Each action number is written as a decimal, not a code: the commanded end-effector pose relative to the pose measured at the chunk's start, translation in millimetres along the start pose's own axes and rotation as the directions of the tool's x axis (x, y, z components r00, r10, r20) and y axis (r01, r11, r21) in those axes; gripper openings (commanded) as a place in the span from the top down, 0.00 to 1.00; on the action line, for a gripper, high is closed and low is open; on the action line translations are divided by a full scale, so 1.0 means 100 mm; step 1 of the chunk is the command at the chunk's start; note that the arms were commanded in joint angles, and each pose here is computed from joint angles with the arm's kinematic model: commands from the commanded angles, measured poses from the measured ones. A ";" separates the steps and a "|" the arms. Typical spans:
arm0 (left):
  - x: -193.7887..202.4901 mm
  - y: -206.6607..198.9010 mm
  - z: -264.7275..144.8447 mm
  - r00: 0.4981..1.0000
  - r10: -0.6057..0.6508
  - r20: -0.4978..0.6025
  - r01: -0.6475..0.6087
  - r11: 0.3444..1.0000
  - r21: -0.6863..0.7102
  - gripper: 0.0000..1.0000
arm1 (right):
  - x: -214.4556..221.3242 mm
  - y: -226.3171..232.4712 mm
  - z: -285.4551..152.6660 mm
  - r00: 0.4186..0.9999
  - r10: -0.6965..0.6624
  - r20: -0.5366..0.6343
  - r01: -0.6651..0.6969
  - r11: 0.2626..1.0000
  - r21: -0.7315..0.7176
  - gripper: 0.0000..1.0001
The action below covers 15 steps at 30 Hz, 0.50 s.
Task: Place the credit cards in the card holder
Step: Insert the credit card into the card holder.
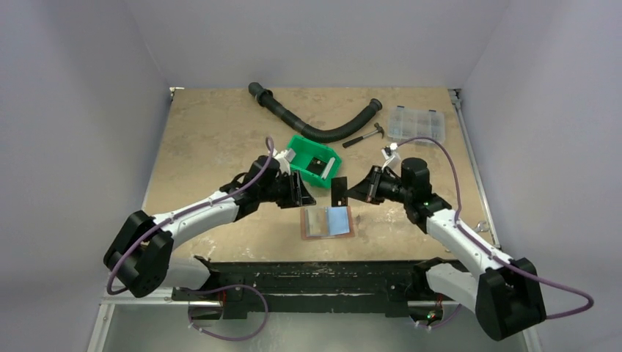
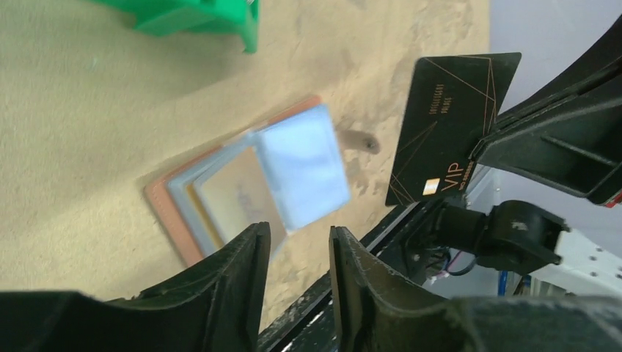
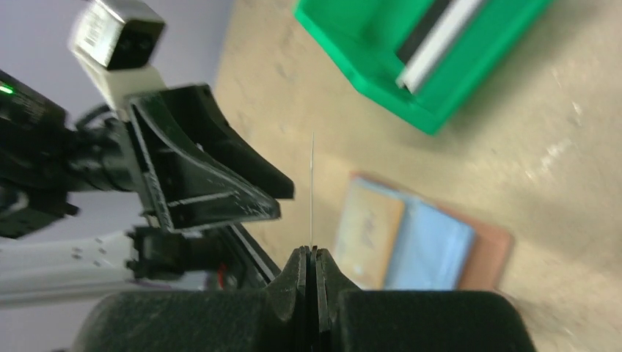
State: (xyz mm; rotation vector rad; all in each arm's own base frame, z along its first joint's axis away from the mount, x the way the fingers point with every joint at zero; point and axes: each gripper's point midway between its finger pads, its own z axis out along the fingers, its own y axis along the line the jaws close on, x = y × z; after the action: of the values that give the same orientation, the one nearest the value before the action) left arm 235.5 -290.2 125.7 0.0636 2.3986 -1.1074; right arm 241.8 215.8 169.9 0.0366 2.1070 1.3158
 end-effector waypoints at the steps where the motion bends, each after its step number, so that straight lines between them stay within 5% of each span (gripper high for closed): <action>1: 0.13 0.01 0.11 1.000 0.021 -0.018 -0.020 0.999 0.025 0.66 | 0.46 -0.36 -0.13 0.959 -0.063 -0.277 0.099 0.988 0.120 1.00; 7: 0.38 0.00 0.38 0.996 0.053 -0.077 -0.053 0.999 0.011 0.85 | 0.66 -0.47 -0.11 0.923 0.000 -0.386 0.053 0.990 0.128 1.00; 15: 0.60 0.38 0.50 0.990 0.064 -0.128 -0.077 0.992 -0.099 0.91 | 0.73 -0.51 -0.03 0.905 0.013 -0.426 0.025 0.996 0.082 1.00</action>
State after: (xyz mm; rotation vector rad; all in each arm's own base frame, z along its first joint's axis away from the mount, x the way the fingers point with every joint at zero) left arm 204.5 -314.5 55.4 0.1700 2.5611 -1.0350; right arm 188.0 205.1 73.8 -0.1391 2.6143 1.2583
